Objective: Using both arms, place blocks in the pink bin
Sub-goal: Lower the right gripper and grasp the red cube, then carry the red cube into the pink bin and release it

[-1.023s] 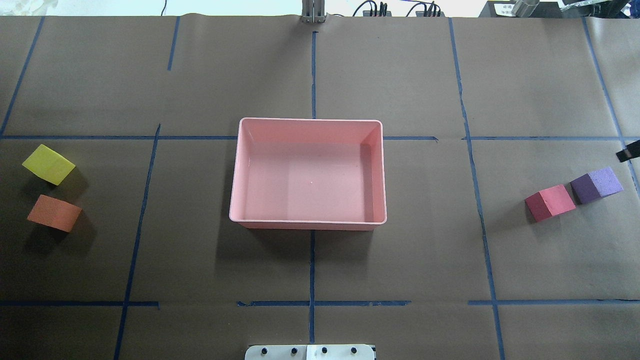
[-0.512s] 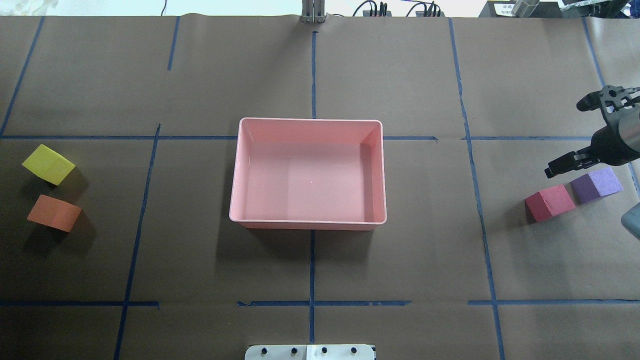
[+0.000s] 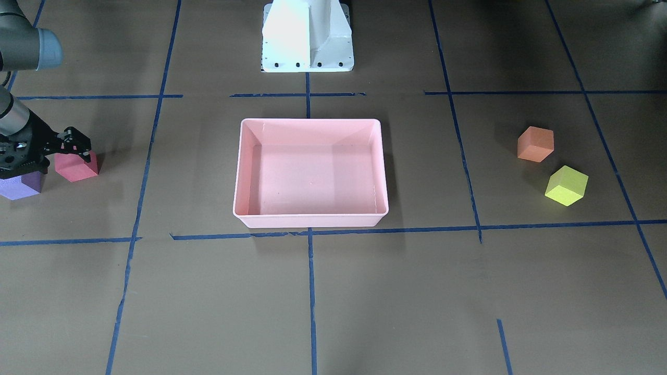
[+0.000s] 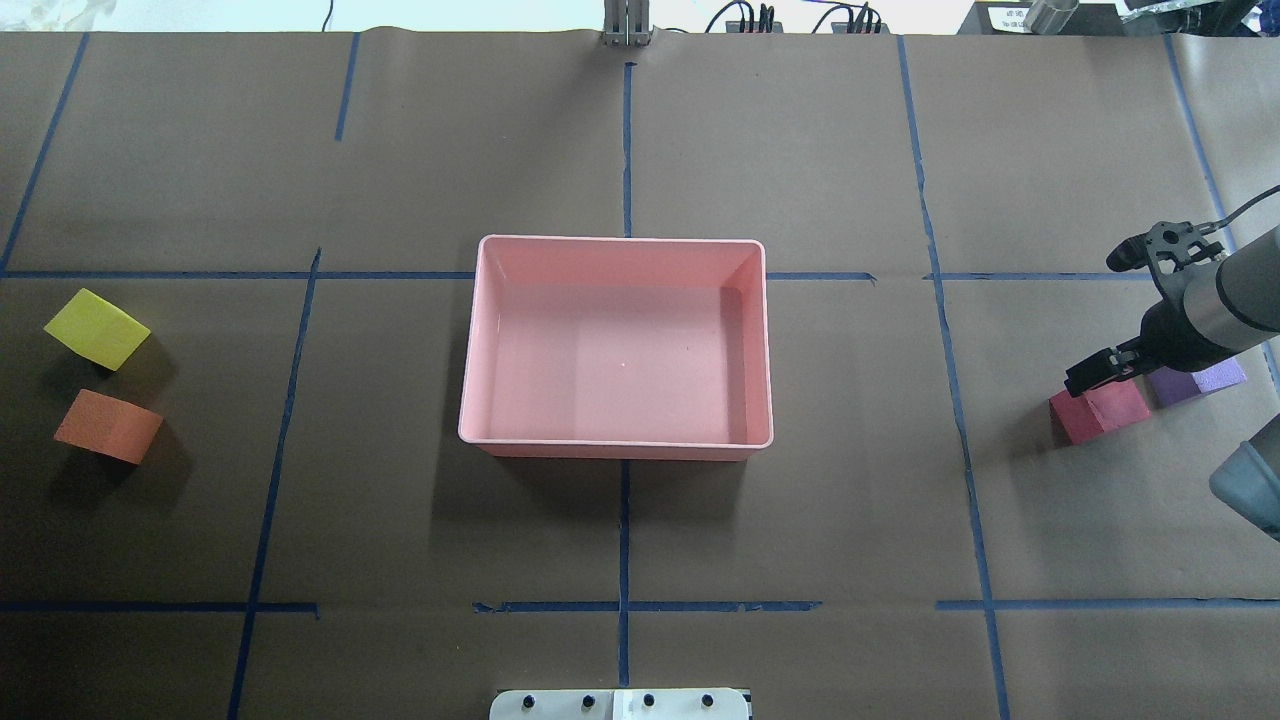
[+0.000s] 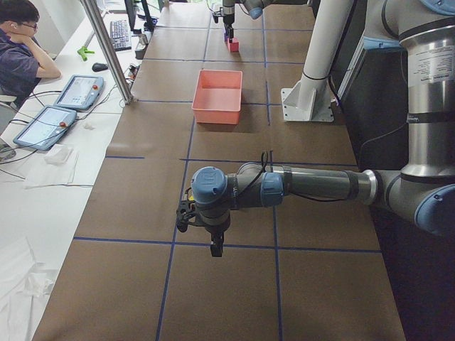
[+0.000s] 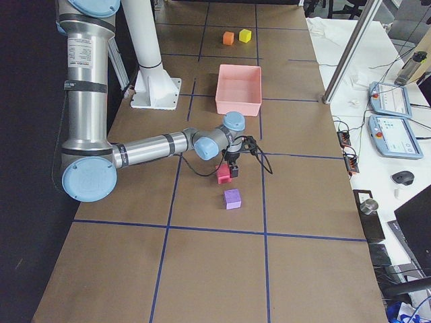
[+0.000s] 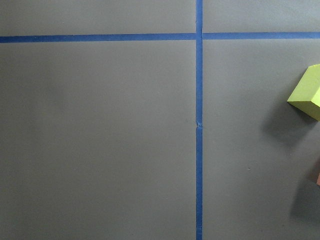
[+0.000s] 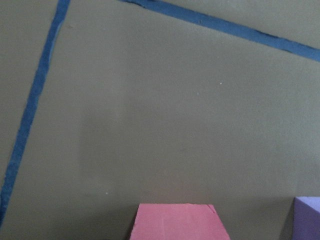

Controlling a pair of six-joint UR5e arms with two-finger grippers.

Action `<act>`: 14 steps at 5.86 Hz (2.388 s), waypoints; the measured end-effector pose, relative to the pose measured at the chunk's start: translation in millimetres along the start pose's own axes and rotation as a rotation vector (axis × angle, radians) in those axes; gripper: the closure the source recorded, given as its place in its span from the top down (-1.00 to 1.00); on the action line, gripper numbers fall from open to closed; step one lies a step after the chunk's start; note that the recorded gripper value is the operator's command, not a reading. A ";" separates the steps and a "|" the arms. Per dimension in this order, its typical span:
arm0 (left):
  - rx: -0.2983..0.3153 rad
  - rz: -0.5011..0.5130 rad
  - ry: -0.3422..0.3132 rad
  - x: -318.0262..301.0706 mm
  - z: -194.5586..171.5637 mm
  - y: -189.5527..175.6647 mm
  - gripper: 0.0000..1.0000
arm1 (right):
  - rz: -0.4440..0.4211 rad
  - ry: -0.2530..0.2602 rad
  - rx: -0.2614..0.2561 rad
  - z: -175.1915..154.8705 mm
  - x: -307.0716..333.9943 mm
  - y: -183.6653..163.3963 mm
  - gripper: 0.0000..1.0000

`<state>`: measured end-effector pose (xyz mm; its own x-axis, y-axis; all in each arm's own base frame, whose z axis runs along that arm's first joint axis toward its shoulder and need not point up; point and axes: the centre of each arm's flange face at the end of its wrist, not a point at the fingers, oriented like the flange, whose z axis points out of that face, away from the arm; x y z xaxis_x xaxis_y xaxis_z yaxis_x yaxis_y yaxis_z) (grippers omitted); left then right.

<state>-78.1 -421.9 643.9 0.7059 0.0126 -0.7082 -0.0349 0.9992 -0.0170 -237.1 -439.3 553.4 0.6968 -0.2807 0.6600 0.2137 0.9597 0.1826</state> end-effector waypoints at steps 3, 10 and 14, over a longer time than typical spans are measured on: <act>-0.002 -0.002 0.000 -0.4 0.5 0.6 1.00 | -0.010 0.032 -0.065 36.4 1.0 12.0 -0.27; 0.006 0.006 0.004 3.7 -3.3 0.1 1.00 | 0.091 -0.079 0.047 -94.0 -174.9 -89.5 -0.29; 0.011 0.011 0.003 5.9 -5.5 -0.3 1.00 | 0.309 -0.125 0.044 -110.1 -392.9 -117.9 0.99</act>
<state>-77.8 -422.3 635.8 0.7031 0.0231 -0.7107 -0.0346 0.9994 -0.0017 -460.7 -443.7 192.3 0.6342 0.0250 0.7728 -0.0261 0.9996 -0.0110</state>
